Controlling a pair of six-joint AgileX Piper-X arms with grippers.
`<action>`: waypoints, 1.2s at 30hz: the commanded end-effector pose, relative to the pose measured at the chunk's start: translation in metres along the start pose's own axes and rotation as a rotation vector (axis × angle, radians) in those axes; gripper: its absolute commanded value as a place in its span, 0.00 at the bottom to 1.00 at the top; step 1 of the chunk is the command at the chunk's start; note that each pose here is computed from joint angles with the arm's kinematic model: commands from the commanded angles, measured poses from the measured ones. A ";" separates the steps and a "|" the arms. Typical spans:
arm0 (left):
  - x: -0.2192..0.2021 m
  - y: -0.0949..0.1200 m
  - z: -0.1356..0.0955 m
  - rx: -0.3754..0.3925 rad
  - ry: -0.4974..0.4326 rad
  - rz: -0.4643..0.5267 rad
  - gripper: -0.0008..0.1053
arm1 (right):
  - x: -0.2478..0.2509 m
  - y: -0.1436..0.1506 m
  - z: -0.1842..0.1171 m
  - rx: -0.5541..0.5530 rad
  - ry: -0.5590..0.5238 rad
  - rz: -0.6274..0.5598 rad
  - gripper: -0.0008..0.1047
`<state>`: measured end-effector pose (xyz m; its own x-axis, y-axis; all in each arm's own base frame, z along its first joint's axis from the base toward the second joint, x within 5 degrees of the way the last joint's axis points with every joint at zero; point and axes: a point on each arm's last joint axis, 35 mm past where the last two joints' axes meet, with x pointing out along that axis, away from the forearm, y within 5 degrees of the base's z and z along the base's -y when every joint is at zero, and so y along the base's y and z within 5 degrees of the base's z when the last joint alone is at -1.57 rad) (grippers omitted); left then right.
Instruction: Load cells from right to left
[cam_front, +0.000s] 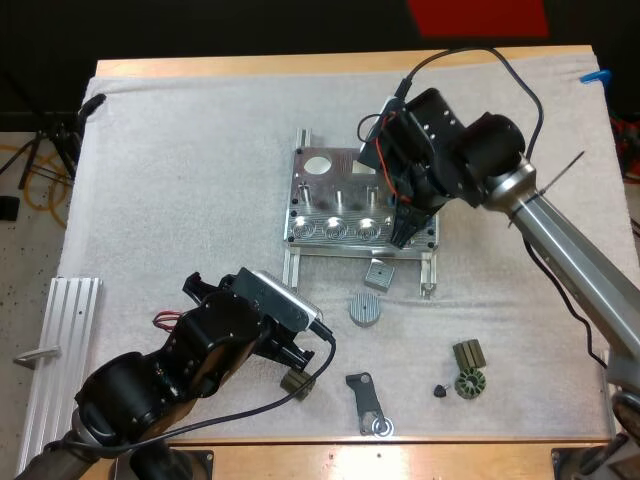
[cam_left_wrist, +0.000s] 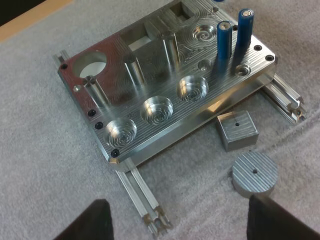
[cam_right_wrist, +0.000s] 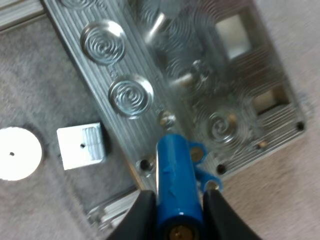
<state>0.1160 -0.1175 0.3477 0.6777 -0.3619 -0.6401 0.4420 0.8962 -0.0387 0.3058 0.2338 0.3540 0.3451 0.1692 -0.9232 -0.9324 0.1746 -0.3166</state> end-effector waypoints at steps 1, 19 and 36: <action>-0.003 0.000 0.002 -0.002 -0.017 -0.005 0.54 | 0.000 -0.002 -0.002 -0.002 -0.003 0.040 0.01; -0.003 0.000 0.002 0.003 -0.017 -0.005 0.54 | 0.068 -0.010 0.009 -0.024 0.058 0.074 0.01; -0.003 0.000 0.003 0.001 -0.024 -0.007 0.54 | 0.105 -0.008 0.013 -0.035 0.132 0.079 0.01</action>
<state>0.1160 -0.1176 0.3477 0.6768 -0.3632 -0.6404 0.4488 0.8931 -0.0321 0.3514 0.2601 0.2607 0.2531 0.0439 -0.9664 -0.9591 0.1422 -0.2447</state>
